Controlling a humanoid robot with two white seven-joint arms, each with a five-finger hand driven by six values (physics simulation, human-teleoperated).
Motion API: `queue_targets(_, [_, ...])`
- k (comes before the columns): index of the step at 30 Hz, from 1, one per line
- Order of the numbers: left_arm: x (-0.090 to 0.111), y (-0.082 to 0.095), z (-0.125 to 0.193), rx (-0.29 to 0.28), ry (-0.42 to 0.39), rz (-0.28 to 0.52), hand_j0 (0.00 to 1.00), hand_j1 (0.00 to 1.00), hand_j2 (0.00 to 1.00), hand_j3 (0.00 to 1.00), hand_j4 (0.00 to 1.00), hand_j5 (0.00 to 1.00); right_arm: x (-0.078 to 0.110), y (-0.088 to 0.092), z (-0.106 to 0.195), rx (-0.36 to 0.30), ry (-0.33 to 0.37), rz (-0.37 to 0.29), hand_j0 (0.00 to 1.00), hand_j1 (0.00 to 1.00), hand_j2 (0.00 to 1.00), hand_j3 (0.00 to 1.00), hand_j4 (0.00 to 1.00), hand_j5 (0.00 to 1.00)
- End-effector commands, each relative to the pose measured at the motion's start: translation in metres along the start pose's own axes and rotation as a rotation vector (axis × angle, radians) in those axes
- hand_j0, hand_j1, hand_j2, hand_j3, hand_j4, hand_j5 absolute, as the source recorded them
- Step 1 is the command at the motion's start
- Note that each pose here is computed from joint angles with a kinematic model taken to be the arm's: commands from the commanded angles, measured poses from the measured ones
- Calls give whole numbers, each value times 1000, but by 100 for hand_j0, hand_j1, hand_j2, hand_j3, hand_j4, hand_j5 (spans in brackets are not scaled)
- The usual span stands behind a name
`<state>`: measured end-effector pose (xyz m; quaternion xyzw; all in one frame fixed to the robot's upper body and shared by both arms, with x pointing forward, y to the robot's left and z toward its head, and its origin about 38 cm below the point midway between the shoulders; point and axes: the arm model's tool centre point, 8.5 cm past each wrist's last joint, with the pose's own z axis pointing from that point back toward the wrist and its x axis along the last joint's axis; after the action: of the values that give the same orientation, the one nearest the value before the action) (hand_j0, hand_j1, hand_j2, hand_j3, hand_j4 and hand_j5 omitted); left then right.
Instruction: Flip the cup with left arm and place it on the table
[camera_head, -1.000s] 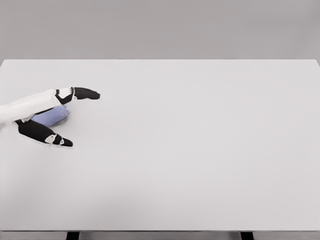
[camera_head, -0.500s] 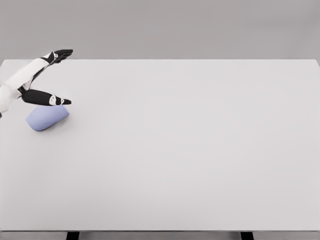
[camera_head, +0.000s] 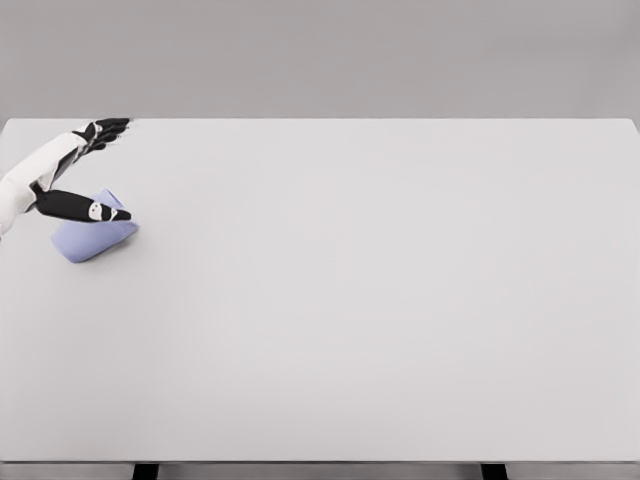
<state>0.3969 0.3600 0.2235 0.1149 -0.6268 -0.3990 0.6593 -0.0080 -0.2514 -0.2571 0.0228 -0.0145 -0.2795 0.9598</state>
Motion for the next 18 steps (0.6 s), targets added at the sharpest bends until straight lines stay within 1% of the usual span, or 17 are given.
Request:
queue_targets(1, [-13, 7, 1, 52, 135, -54, 100, 100, 100, 100, 100, 100, 0, 0, 0, 0, -1, 1, 100, 100, 100, 100, 100, 100])
queue_targets(2, [-22, 5, 2, 49, 219, -58, 100, 100, 100, 100, 100, 100, 0, 0, 0, 0, 1, 1, 100, 100, 100, 100, 100, 100])
queue_targets(3, [-26, 4, 3, 42, 249, -57, 100, 100, 100, 100, 100, 100, 0, 0, 0, 0, 1, 1, 100, 100, 100, 100, 100, 100])
queue_targets(9, [-28, -4, 2, 26, 251, -53, 100, 100, 100, 100, 100, 100, 0, 0, 0, 0, 0, -1, 100, 100, 100, 100, 100, 100])
queue_targets(12, [-33, -11, 3, 4, 268, -54, 100, 100, 100, 100, 100, 100, 0, 0, 0, 0, 0, -1, 100, 100, 100, 100, 100, 100])
queue_targets(13, [-33, -10, 3, 7, 269, -62, 100, 100, 100, 100, 100, 100, 0, 0, 0, 0, 1, 1, 100, 100, 100, 100, 100, 100])
queue_targets(15, [-34, -17, 0, 1, 281, -60, 100, 100, 100, 100, 100, 100, 0, 0, 0, 0, 0, -1, 100, 100, 100, 100, 100, 100])
queue_targets(16, [-34, -19, -1, -2, 280, -73, 100, 100, 100, 100, 100, 100, 0, 0, 0, 0, 0, -1, 100, 100, 100, 100, 100, 100])
queue_targets(17, [-33, -25, -4, -15, 276, -83, 100, 100, 100, 100, 100, 100, 0, 0, 0, 0, -1, 0, 100, 100, 100, 100, 100, 100])
queue_targets(18, [-34, -27, -5, -30, 281, -99, 100, 100, 100, 100, 100, 100, 0, 0, 0, 0, 1, 1, 100, 100, 100, 100, 100, 100])
